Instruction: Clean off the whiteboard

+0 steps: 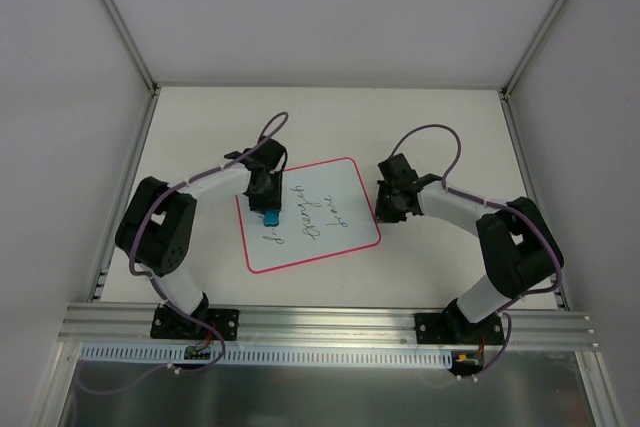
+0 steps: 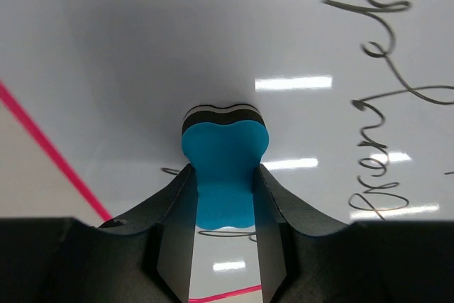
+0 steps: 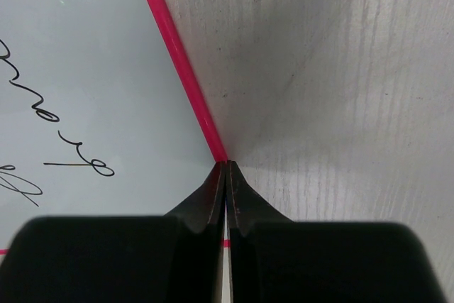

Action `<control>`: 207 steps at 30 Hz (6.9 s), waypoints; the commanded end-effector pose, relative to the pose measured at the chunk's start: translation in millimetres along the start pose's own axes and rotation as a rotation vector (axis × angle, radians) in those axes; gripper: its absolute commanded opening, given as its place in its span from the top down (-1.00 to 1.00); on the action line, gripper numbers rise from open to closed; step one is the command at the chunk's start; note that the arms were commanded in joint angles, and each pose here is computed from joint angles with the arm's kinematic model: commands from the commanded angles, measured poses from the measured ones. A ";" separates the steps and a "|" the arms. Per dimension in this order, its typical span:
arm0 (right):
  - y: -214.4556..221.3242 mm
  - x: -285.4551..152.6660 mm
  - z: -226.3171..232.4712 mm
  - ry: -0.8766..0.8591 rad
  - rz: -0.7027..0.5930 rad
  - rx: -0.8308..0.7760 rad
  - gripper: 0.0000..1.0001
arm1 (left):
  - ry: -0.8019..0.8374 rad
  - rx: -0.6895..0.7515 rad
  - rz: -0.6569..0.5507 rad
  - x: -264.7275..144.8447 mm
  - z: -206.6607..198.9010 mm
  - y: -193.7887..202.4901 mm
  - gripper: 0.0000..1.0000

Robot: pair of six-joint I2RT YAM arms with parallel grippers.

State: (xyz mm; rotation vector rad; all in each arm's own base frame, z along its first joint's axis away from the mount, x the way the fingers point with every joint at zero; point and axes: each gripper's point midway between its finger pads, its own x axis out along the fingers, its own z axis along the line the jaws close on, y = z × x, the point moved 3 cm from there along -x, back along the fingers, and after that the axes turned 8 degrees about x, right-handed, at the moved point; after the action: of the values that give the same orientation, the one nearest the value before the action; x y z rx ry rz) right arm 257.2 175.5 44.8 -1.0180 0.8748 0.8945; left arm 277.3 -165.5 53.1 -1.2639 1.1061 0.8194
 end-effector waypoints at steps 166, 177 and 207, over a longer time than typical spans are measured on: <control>26.0 25.8 -22.0 0.105 0.103 -0.017 1.00 | -0.169 0.108 0.143 2.1 7.9 10.5 1.00; 27.7 27.4 -20.4 0.090 0.105 -0.006 0.99 | -0.030 0.167 0.170 0.2 -56.8 35.7 1.00; 32.8 26.9 -25.1 0.093 0.115 -0.016 1.00 | -0.059 0.289 -0.018 24.3 -69.6 -79.9 1.00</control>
State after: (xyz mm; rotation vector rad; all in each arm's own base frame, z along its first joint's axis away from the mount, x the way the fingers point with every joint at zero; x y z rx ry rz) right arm 273.6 198.8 42.6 -0.9582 0.7839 0.9250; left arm 324.1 -252.6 57.5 -1.0429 1.1606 0.6962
